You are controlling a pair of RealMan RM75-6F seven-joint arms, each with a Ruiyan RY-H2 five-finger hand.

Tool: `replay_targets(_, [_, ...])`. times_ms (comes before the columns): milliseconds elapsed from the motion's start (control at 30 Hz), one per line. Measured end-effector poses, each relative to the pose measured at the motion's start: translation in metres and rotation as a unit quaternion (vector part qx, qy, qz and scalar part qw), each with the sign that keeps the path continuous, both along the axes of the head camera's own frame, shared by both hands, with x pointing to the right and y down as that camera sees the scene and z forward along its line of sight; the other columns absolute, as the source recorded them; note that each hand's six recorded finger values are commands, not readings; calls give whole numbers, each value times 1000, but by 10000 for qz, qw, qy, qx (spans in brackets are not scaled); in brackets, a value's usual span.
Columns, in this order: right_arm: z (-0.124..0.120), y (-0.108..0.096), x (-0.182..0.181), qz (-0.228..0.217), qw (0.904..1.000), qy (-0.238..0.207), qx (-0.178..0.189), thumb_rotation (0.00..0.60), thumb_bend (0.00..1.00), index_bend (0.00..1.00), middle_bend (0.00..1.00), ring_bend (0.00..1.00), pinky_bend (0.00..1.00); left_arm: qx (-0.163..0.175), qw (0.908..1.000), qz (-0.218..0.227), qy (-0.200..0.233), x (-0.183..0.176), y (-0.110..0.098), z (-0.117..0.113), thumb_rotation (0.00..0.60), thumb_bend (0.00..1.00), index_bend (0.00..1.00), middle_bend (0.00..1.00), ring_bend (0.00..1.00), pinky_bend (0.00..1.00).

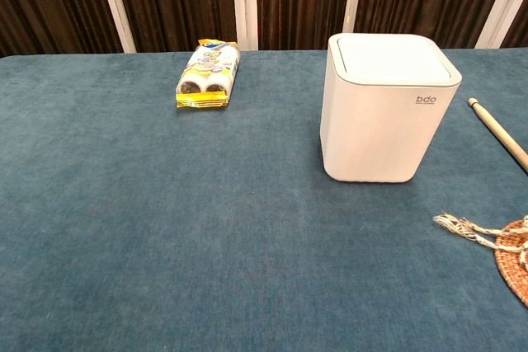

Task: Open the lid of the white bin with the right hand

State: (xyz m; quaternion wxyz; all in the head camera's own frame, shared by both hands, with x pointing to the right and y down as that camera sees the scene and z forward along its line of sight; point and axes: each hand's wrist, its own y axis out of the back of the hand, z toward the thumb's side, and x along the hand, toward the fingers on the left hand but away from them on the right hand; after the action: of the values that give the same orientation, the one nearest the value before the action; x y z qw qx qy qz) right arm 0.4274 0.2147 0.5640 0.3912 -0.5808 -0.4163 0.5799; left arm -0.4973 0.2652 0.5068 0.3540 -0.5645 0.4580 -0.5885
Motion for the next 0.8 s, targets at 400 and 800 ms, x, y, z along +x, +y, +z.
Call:
replay_targets(400, [-1, 0, 0, 7, 10000, -14, 10, 600, 417, 13, 35, 156, 153, 15, 10000, 16, 14, 1, 0, -1, 600, 164, 181, 50, 0, 0])
replay_targets(800, [2, 0, 0, -9, 10000, -30, -59, 600, 416, 13, 35, 156, 153, 18, 10000, 9, -2, 1, 1, -1, 600, 164, 181, 50, 0, 0])
